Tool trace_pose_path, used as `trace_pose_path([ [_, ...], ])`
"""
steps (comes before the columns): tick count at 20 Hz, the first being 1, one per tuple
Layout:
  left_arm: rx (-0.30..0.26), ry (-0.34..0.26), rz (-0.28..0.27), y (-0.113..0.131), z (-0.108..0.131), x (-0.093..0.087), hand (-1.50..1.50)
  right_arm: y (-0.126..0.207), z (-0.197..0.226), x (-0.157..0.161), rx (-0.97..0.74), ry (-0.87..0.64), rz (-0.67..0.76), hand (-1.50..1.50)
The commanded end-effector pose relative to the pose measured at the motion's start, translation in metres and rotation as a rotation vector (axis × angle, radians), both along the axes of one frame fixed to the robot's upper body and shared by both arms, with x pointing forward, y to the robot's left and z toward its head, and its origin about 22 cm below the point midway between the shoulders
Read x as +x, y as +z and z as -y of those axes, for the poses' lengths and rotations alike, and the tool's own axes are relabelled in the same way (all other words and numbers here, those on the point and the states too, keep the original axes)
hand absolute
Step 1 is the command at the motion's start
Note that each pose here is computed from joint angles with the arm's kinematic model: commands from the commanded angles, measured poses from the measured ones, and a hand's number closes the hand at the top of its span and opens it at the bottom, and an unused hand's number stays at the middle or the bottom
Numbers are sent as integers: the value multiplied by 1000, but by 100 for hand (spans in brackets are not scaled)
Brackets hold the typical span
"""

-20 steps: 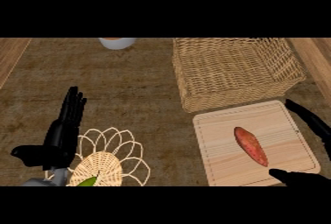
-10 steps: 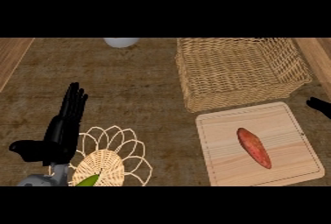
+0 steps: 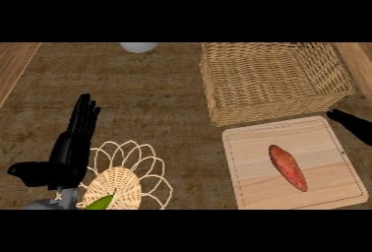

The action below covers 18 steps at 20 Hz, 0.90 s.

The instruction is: Pick the sweet potato from the cutting board and place it in the basket

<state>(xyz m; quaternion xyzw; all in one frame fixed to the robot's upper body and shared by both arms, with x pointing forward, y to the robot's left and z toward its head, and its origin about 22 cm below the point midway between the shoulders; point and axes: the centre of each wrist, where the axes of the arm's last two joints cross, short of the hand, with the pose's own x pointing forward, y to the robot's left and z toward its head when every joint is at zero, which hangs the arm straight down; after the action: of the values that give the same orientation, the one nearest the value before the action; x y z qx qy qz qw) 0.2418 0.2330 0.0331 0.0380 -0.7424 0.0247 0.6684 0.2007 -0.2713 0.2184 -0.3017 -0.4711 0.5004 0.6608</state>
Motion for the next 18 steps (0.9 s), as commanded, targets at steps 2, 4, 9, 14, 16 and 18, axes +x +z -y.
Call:
trace_pose_path([
  [2, 3, -1, 16, 25, -7, 1, 0, -23, -8, 15, -107, -38, -35, -150],
  [4, 7, 10, 5, 7, 1, 3, 0, -29, 5, 19, -84, -47, -56, -150],
  [9, -18, 1, -11, 0, -7, -6, 0, -55, 11, 16, -60, -49, -56, -150],
  [14, 11, 16, -9, -4, -11, -1, 0, -81, 13, 10, -28, -18, -47, -150],
  [16, -10, 18, 2, 1, 9, -3, 0, -91, 2, -4, -11, -10, -43, -150],
  [18, -3, 1, 20, 3, 9, 15, 0, -101, -7, 4, -17, -24, -37, -150],
])
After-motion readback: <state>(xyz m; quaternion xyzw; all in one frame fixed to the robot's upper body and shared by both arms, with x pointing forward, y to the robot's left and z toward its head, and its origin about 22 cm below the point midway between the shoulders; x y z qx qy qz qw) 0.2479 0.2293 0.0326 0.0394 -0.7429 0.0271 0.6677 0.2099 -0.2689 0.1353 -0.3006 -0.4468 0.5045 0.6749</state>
